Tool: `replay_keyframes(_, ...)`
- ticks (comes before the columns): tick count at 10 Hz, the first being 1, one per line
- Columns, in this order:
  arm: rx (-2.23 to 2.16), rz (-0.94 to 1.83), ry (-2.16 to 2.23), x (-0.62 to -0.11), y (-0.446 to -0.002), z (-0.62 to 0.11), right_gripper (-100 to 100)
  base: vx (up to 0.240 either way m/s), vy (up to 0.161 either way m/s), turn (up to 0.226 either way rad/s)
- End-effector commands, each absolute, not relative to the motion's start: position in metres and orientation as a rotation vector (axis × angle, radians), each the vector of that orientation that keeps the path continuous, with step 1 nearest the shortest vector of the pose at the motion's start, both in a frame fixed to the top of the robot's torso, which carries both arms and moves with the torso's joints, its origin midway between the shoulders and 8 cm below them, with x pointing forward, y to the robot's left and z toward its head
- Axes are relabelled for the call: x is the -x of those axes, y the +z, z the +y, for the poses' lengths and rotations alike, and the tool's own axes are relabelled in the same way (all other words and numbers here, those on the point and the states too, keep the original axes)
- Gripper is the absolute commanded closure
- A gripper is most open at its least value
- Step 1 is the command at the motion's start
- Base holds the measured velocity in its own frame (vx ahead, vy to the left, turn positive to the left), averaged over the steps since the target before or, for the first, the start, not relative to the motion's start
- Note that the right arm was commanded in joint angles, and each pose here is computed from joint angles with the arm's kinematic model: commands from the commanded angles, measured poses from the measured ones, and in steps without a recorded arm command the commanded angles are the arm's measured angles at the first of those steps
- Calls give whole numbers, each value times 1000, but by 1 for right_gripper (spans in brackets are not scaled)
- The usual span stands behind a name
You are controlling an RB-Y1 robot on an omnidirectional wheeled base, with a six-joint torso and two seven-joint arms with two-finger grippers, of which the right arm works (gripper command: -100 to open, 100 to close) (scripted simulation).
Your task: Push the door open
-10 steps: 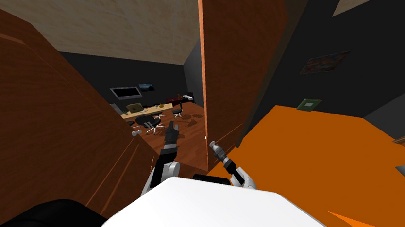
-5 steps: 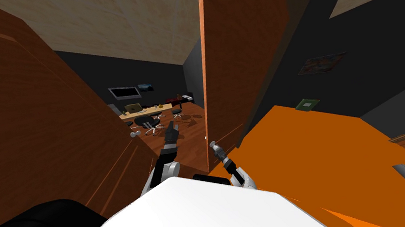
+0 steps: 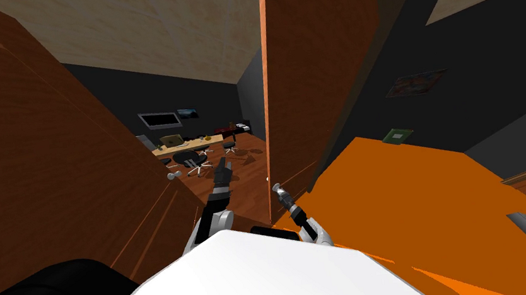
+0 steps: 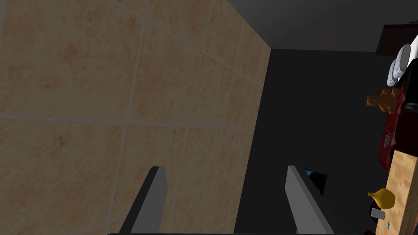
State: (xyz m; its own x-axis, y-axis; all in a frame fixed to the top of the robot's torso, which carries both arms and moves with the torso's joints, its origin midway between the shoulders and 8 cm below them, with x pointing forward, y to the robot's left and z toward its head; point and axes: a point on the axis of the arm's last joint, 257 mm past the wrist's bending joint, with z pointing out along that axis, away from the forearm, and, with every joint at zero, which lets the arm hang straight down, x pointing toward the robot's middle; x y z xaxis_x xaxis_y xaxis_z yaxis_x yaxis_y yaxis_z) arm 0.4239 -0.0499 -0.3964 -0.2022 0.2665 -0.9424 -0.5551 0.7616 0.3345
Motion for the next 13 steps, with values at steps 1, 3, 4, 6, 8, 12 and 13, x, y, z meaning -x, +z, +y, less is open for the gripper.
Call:
replay_keyframes(1, 185, 1614, 794, -429, -393, -54, 100, 34, 30, -25)
replay_keyframes(3, 139, 1624, 833, -430, -392, -54, 100, 25, 25, -19)
replay_keyframes(4, 111, 1628, 854, -431, -392, -55, 100, 38, 30, -37)
replay_keyframes(6, 63, 1637, 894, -431, -392, -55, 100, 28, 27, -18)
replay_keyframes(8, 21, 1643, 929, -432, -392, -56, 100, 24, 25, -18)
replay_keyframes(12, -66, 1652, 997, -434, -391, -57, 100, 33, 30, -24)
replay_keyframes(13, -102, 1655, 1024, -435, -391, -58, 100, 39, 24, -26)
